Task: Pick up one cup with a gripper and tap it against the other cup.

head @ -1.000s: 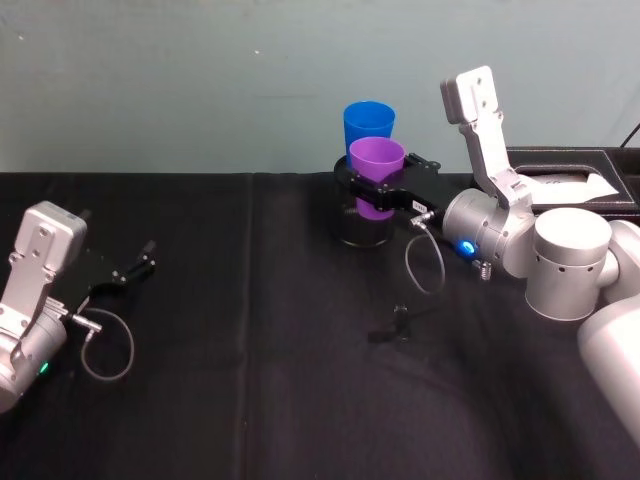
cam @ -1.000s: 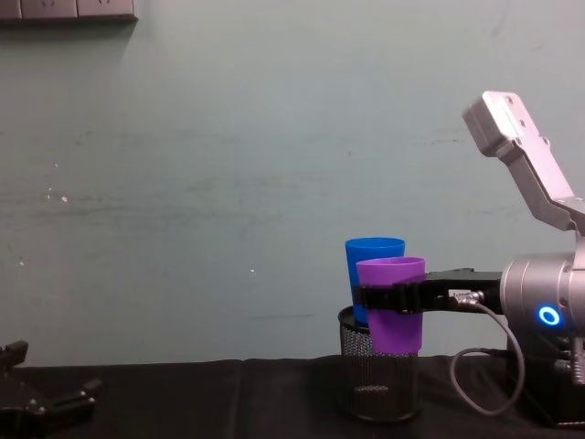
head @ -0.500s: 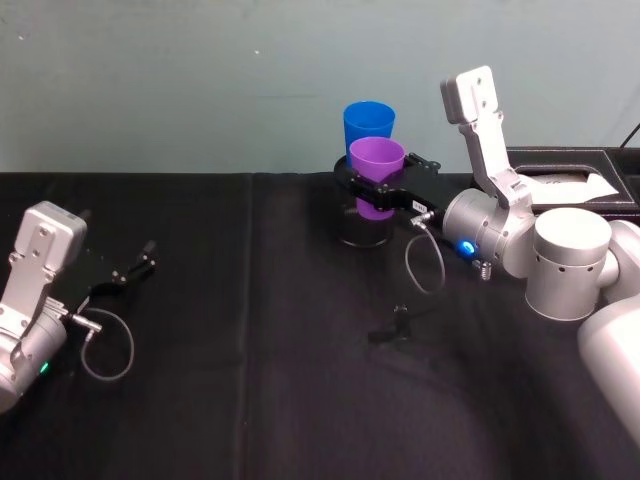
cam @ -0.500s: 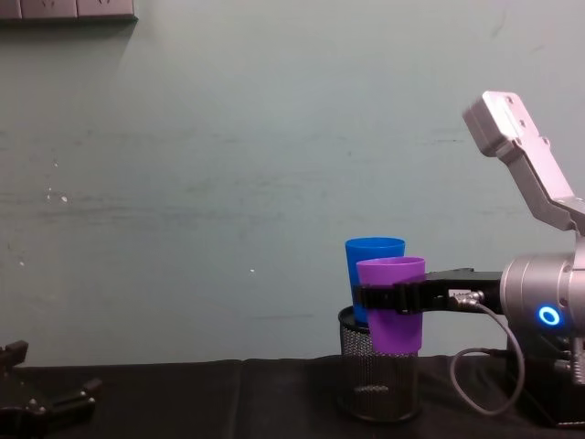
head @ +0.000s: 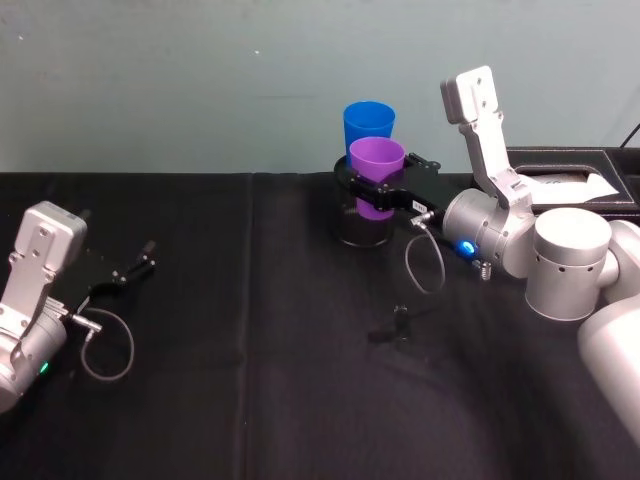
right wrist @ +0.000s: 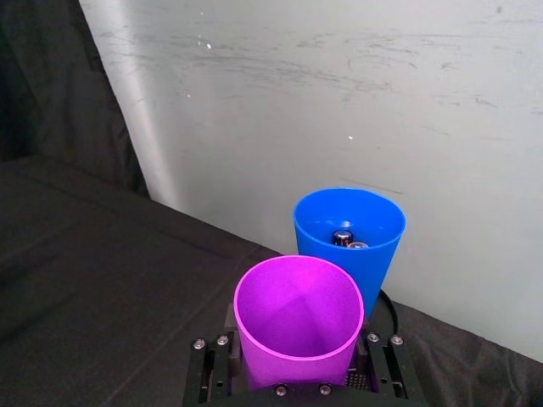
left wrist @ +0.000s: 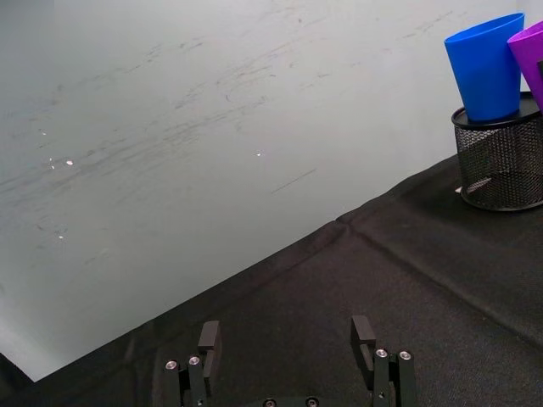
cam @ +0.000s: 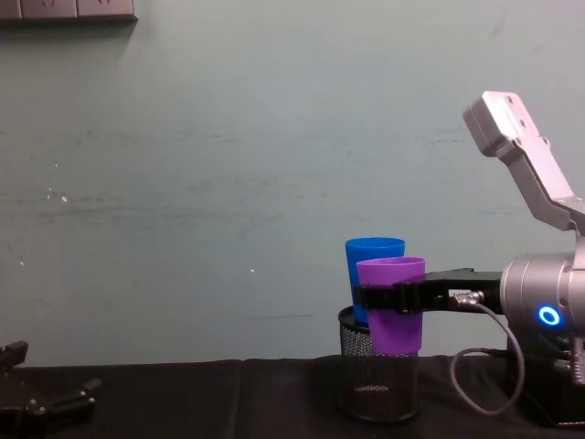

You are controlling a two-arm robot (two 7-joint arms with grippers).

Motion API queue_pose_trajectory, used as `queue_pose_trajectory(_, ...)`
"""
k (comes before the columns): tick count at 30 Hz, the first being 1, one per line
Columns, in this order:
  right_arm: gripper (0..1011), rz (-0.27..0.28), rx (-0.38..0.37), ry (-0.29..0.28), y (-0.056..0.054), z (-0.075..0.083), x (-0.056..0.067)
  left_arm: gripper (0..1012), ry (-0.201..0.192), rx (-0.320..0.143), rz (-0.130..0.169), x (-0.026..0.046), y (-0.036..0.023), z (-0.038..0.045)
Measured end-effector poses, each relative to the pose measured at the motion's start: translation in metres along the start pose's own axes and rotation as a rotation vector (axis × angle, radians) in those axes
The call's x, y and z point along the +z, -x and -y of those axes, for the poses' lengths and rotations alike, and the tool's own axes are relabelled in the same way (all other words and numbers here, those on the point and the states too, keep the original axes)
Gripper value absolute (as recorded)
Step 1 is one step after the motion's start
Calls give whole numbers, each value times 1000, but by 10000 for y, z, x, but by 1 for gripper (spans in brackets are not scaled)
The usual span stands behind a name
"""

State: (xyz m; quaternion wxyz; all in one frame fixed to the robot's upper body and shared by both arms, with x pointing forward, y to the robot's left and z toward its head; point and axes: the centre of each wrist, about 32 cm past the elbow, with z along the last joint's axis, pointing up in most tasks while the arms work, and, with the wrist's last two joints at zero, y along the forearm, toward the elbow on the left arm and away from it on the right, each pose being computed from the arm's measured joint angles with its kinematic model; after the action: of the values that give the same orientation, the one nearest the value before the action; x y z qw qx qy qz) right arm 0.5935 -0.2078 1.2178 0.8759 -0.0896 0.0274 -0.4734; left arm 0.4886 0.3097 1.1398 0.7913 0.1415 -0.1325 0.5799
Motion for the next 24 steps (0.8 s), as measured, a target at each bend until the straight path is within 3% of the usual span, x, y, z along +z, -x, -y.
queue_pose_trajectory(24,720,0,0,0,0,0,0,1000,0,0,0,0,0,0)
